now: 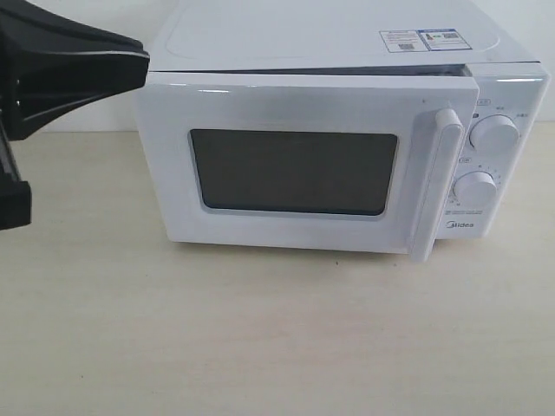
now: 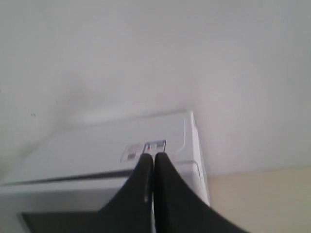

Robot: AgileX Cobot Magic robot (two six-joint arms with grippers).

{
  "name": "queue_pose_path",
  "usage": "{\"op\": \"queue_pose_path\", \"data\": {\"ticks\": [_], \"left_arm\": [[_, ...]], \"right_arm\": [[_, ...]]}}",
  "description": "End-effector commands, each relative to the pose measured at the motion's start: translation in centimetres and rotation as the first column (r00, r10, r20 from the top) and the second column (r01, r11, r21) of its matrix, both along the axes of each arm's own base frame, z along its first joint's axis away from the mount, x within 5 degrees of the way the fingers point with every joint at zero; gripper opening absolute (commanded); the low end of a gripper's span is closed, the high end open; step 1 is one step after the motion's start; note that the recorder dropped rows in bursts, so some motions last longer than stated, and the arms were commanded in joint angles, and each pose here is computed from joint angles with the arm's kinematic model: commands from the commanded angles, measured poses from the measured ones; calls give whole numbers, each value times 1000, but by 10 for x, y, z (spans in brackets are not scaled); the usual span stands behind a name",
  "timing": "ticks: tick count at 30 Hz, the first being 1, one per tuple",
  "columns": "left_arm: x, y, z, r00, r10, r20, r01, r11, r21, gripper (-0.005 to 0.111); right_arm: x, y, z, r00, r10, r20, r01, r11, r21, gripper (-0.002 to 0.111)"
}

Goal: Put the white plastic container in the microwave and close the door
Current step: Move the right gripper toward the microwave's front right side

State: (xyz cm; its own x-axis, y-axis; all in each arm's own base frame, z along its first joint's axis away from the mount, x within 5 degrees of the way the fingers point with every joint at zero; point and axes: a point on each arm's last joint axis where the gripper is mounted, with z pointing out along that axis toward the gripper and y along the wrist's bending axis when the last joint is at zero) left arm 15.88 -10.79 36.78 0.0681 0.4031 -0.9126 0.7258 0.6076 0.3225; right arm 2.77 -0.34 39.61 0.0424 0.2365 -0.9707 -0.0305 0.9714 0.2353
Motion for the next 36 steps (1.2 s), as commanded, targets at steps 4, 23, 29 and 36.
{"op": "queue_pose_path", "data": {"ticks": [4, 23, 29, 36], "left_arm": [[-9, 3, 6, 1000, 7, 5, -7, 999, -49, 4], [-10, 3, 6, 999, 17, -40, -20, 996, -92, 4], [-10, 3, 6, 999, 17, -40, -20, 996, -92, 4], [-8, 5, -4, 998, 43, -54, -47, 995, -85, 4]], "right_arm": [[20, 21, -23, 869, 197, -455, -203, 978, 37, 0], [75, 71, -49, 580, 678, -452, -621, 727, 294, 0], [124, 80, -71, 537, 740, -404, -621, 671, 404, 0], [163, 92, -82, 776, 523, -353, -456, 851, 260, 0]]}}
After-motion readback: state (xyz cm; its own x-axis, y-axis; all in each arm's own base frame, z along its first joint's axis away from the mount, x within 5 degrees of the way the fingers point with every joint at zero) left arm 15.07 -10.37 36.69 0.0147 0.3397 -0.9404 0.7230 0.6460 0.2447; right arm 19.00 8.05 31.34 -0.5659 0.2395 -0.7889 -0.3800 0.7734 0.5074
